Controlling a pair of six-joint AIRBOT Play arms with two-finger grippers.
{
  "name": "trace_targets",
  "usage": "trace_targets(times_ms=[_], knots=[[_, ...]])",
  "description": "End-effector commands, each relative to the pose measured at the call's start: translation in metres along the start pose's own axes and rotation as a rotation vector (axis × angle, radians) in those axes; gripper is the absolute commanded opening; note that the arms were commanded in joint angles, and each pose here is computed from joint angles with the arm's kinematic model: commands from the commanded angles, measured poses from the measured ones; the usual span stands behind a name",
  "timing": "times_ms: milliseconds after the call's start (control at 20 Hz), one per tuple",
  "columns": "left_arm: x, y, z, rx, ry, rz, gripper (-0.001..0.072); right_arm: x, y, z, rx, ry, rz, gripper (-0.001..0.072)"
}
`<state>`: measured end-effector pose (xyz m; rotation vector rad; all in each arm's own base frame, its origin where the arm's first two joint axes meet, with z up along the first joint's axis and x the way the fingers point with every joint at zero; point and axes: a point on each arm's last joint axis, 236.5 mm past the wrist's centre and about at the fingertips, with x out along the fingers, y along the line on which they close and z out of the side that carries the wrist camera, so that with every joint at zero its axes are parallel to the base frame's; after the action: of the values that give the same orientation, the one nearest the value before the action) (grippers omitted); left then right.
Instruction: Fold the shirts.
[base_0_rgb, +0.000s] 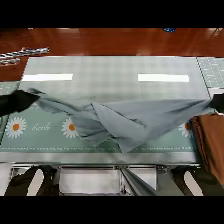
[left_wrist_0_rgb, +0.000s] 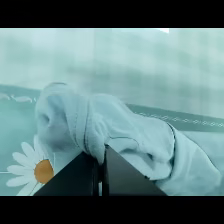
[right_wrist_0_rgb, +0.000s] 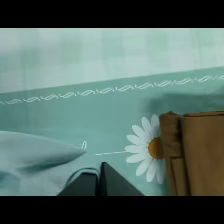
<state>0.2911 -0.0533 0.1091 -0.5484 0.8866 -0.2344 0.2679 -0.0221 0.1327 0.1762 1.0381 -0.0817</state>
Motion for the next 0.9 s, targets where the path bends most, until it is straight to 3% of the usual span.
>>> trace_targets(times_ms=[0, 350, 750, 800, 850], knots=[[0.079, 0.043, -0.025, -0.093, 0.077, 0.033, 0.0020, 0.089, -0.007, 0.017, 0.034, 0.061, 0.003, 0.0023], [0.172, 0.075, 0.020, -0.131, 0.128, 0.091, 0.0020, 0.211, 0.000, 0.076, 0.123, 0.138, 0.071, 0.0023], [0.193, 0.071, 0.039, -0.122, 0.176, 0.065, 0.0020, 0.257, 0.022, 0.087, 0.224, 0.188, 0.173, 0.0023], [0.192, 0.070, 0.035, -0.124, 0.195, 0.060, 0.0020, 0.257, 0.022, 0.088, 0.225, 0.185, 0.172, 0.0048], [0.191, 0.068, 0.031, -0.126, 0.212, 0.055, 0.0020, 0.256, 0.020, 0.088, 0.232, 0.190, 0.170, 0.0269]])
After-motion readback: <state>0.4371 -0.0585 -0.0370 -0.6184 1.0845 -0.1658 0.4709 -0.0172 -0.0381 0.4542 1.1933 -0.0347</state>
